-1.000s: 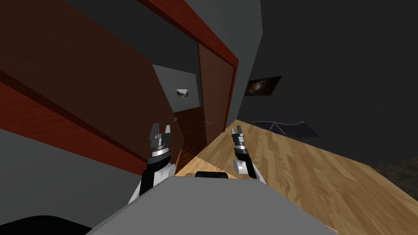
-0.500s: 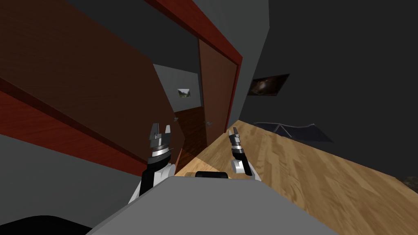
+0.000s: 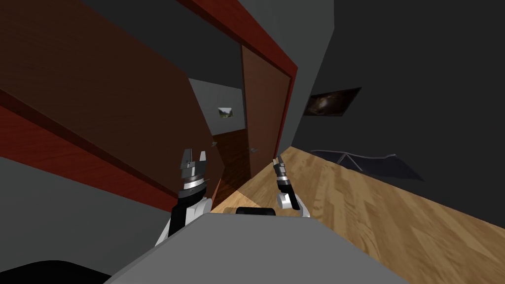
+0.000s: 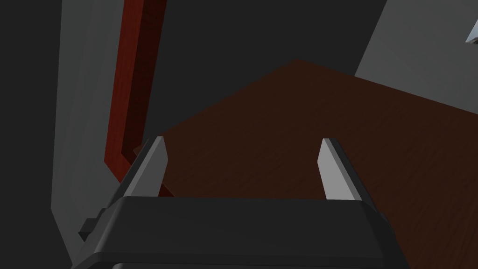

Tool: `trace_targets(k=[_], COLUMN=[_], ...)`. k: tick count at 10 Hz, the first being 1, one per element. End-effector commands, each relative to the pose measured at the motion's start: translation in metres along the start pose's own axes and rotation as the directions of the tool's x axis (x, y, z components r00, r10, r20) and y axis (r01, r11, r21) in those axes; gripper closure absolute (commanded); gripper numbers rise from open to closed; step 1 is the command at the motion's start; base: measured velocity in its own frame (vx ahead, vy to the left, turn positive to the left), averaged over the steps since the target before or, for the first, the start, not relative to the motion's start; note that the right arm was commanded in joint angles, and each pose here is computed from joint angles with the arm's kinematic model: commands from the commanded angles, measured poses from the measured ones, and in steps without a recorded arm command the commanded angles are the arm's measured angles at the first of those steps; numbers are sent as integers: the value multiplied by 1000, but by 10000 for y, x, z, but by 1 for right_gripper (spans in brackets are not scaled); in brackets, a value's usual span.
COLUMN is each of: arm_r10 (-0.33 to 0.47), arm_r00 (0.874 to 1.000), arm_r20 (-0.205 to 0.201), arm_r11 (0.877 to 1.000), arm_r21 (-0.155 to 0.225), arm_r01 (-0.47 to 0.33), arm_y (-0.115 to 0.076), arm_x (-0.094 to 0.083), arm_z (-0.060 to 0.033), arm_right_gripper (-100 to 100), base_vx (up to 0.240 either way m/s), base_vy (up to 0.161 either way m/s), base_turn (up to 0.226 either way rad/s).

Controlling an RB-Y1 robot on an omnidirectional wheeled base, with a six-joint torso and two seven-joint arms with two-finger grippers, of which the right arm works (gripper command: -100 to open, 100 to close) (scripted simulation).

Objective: Push the door open

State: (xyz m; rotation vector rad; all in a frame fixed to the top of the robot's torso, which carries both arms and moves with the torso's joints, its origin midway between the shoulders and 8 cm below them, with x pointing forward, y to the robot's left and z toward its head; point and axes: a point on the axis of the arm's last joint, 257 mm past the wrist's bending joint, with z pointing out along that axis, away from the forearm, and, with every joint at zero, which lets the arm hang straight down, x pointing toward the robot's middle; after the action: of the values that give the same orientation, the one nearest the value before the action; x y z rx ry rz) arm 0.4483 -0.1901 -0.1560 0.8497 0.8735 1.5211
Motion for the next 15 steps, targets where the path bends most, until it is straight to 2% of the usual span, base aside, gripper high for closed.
trace_targets(k=[1, 3, 4, 7, 8, 11, 12, 15], arm_r10=[3, 14, 14, 30, 30, 44, 43, 54], arm_r00=[1000, 1000, 1000, 998, 998, 995, 995, 992], arm_r20=[-5, -26, -26, -57, -57, -88, -87, -117], arm_r11=[1000, 998, 998, 994, 993, 987, 984, 975], arm_r21=[21, 57, 60, 107, 117, 160, 173, 221], arm_r01=[-3, -13, -13, -24, -23, -29, -27, -27], arm_y=[-113, -325, -337, -618, -658, -902, -957, -1205], arm_x=[28, 124, 123, 270, 265, 410, 402, 534], arm_z=[-16, -37, -43, -75, -98, -134, -170, -237], arm_right_gripper=[-100, -100, -100, -100, -100, -100, -100, -100], base_vx=[56, 63, 51, 67, 61, 64, 54, 62], base_vy=[-37, -45, -48, -53, -51, -56, -51, -50], base_turn=[41, 102, 39, 103, 37, 105, 41, 107])
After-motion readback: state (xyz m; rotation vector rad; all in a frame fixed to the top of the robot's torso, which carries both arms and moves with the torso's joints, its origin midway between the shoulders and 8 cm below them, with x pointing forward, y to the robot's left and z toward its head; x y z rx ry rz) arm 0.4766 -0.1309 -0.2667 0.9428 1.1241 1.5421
